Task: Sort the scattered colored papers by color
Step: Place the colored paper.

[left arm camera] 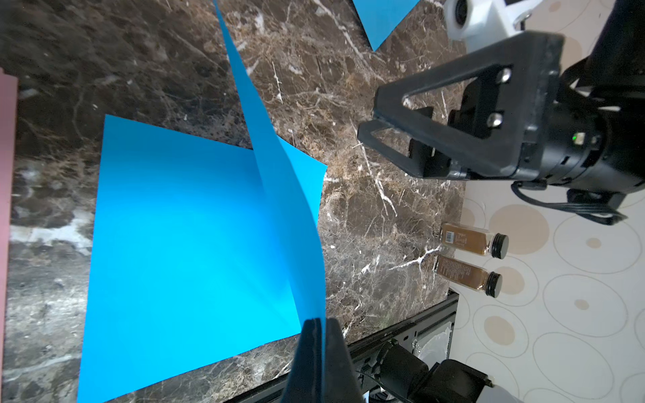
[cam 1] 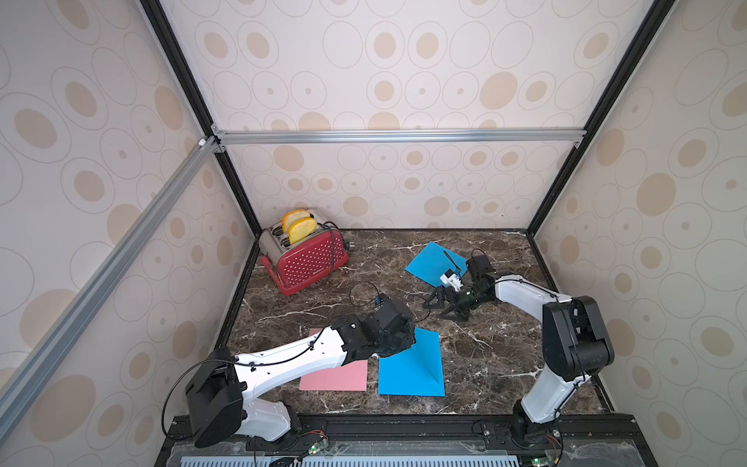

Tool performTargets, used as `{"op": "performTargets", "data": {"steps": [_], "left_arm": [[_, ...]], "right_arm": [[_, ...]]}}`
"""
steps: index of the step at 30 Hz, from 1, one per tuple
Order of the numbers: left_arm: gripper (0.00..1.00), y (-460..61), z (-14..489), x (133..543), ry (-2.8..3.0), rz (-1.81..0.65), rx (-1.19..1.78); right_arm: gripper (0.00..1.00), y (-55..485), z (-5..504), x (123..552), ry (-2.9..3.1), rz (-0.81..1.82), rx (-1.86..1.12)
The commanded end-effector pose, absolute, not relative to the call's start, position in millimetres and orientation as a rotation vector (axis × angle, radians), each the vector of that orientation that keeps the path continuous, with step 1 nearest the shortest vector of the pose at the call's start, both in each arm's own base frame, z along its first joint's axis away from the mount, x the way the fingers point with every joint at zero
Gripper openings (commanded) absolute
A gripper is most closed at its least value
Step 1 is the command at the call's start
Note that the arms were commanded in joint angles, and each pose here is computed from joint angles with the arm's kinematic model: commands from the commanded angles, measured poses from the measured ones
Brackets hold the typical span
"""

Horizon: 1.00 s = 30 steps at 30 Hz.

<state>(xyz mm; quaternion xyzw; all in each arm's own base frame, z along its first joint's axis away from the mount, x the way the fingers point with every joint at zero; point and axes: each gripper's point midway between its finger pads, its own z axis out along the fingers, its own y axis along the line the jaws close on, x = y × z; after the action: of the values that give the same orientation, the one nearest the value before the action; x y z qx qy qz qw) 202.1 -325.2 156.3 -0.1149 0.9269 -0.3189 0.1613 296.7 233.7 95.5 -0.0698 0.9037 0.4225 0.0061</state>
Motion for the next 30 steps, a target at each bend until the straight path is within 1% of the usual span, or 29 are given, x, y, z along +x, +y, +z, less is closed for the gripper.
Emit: {"op": "performTargets", "data": {"steps": [1,7,12,18,30], "left_arm": [[0.00,-332.0,160.1,196.8,2.661,-0.925,-0.339],[0.00,-329.3,159.4,198.0,2.648,-0.914,-0.348],[0.00,-328.5,158.8,197.7,2.649,-0.909,-0.351],[0.00,-330.3,158.3,198.2,2.650,-0.911,-0.346],[0.00,-333.2,159.8,199.0,2.651,-0.915,-0.333]], "right_arm": [[1.00,238.7,102.6,286.3,2.819,1.347,-0.257],[1.00,240.7,98.6,265.6,2.849,1.343,-0.292],[1.00,241.0,83.3,246.3,2.900,1.345,-0.295],[1.00,245.6,80.0,238.1,2.925,1.332,-0.336],[1.00,241.4,52.8,229.9,2.980,1.289,-0.323]]}}
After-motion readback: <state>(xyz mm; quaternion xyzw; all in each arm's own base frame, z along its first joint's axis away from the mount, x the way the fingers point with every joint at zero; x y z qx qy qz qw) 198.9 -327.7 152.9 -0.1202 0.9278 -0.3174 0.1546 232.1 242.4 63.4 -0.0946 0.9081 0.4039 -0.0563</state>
